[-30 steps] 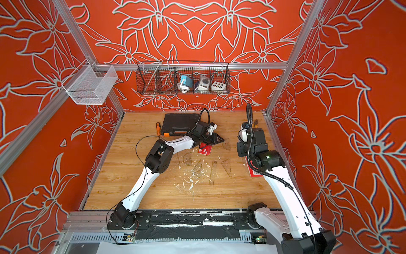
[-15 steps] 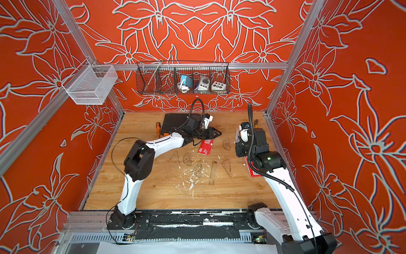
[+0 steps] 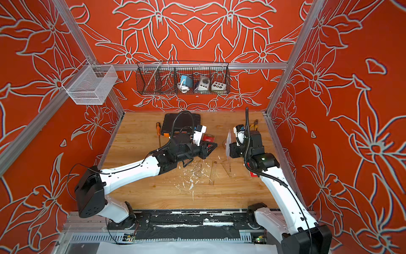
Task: Open the ruler set and take out the ruler
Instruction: Take out the ruler from the ruler set bag.
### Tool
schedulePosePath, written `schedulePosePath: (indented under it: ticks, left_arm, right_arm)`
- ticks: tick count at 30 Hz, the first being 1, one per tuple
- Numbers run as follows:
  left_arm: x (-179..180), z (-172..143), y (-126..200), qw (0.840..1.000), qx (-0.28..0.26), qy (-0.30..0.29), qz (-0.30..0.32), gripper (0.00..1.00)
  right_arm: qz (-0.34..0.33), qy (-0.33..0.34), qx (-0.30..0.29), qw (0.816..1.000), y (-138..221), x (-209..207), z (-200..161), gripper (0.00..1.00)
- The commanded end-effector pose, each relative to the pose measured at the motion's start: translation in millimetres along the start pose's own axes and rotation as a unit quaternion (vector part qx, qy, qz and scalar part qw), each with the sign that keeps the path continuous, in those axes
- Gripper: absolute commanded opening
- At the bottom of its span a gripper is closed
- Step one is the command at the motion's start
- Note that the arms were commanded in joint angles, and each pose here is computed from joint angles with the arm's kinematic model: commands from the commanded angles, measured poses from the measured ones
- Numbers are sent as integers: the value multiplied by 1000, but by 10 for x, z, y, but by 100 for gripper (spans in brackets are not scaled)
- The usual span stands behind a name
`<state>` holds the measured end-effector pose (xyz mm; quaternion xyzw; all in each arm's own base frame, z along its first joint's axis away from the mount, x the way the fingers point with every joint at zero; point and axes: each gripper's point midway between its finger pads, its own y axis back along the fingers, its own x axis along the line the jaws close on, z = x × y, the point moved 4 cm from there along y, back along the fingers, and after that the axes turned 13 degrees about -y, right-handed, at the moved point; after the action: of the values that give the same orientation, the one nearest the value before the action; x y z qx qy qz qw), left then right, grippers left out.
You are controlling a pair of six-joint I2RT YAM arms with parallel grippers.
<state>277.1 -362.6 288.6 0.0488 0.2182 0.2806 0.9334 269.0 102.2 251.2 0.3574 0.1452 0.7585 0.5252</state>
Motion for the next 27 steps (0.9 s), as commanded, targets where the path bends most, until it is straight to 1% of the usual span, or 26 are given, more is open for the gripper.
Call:
schedulePosePath:
  ticks: [1, 5, 9, 18, 27]
  left_arm:
    - [-66, 82, 29, 999, -28, -12, 7, 14]
    - [-206, -9, -97, 1000, -17, -15, -17, 10]
    - [-236, -118, -243, 1000, -1, -18, -19, 7]
    - [-69, -259, -384, 999, 14, -23, 26, 5]
    - [-12, -314, -531, 999, 20, -22, 38, 5]
  right_arm:
    - [36, -7, -10, 999, -33, 110, 45, 0]
    - [48, -10, -11, 999, -46, 151, 56, 0]
    - [57, -11, -13, 998, -30, 193, 78, 0]
    - [82, -7, -11, 997, 48, 288, 93, 0]
    - [99, 4, -1, 995, 109, 358, 98, 0]
